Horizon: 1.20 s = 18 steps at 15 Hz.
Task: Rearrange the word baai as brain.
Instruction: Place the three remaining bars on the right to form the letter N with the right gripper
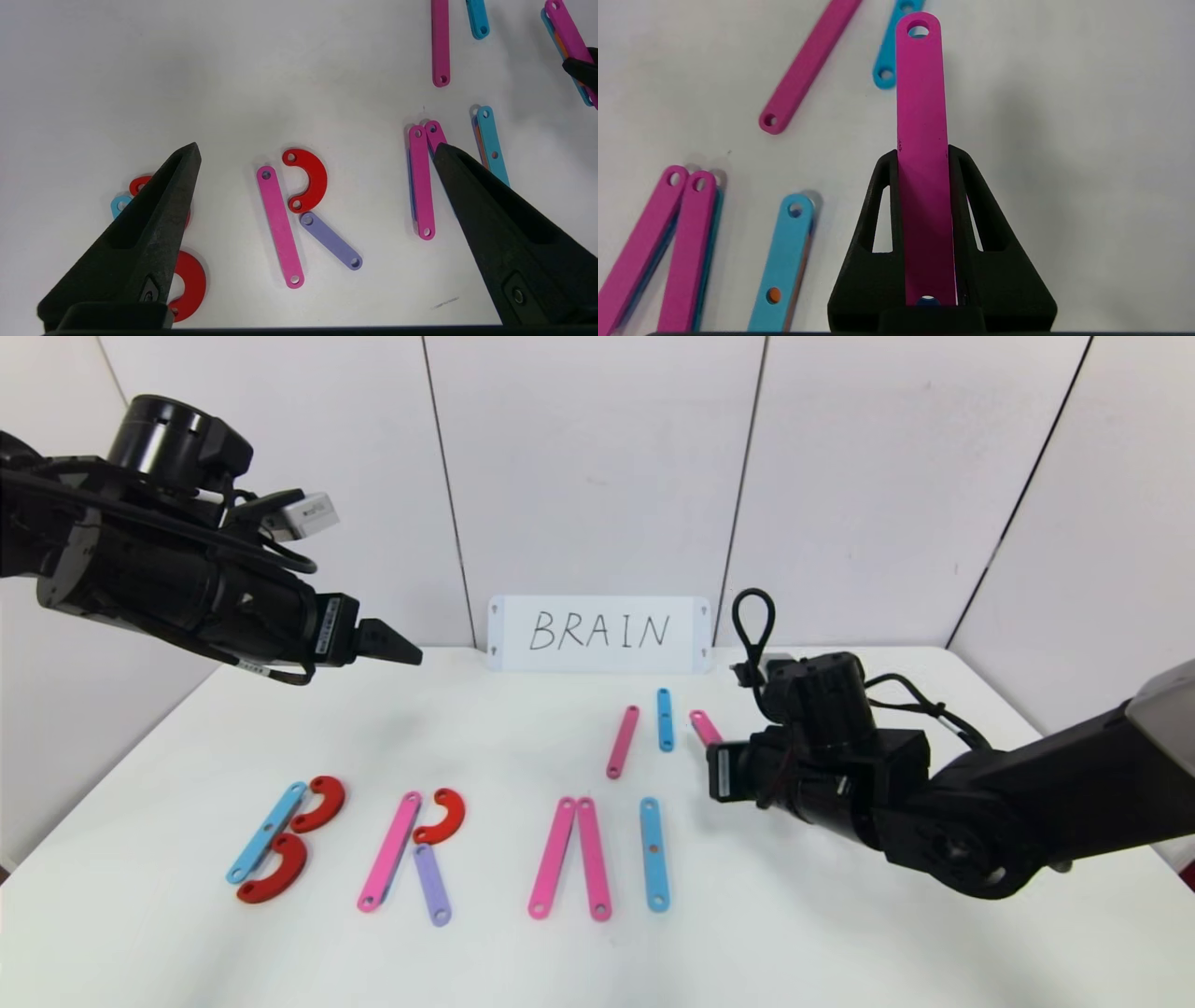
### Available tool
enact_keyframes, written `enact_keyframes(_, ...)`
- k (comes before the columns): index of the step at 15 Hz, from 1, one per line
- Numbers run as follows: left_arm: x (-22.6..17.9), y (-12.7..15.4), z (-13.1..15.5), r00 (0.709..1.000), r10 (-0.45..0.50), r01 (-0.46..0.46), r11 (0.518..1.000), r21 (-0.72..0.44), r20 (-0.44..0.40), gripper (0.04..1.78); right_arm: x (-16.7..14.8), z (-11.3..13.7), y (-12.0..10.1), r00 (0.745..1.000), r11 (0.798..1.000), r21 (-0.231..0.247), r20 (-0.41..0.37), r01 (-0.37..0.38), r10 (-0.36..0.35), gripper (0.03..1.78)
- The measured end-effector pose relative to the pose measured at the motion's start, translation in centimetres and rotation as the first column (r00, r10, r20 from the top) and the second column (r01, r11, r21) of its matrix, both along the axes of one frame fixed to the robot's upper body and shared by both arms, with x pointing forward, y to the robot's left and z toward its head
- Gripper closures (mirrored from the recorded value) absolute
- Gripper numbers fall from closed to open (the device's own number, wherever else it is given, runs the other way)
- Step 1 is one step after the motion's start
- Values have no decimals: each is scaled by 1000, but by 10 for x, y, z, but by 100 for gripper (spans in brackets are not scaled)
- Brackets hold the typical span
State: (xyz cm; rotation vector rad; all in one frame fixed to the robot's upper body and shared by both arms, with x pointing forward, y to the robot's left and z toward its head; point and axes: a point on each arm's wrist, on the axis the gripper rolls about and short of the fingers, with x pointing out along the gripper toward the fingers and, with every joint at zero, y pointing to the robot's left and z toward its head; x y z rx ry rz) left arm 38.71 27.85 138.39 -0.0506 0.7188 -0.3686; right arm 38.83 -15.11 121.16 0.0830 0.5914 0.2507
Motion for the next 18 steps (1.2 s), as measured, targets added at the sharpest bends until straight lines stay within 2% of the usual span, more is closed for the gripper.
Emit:
enact_keyframes(6, 0, -2, -1, 1000, -5, 5, 1000, 1, -3, 8, -24, -27, -2, 989, 995, 9, -108, 101, -99, 151)
enact_keyframes(9, 0, -2, -2, 1000, -5, 5, 1000, 2, -6, 8, -26, -36, -1, 986, 994, -7, -126, 112, -112, 151)
enact_keyframes(18, 0, -2, -2, 1000, -4, 4, 1000, 1, -6, 8, -34, -39, 6, 984, 994, 14, -145, 109, -106, 151)
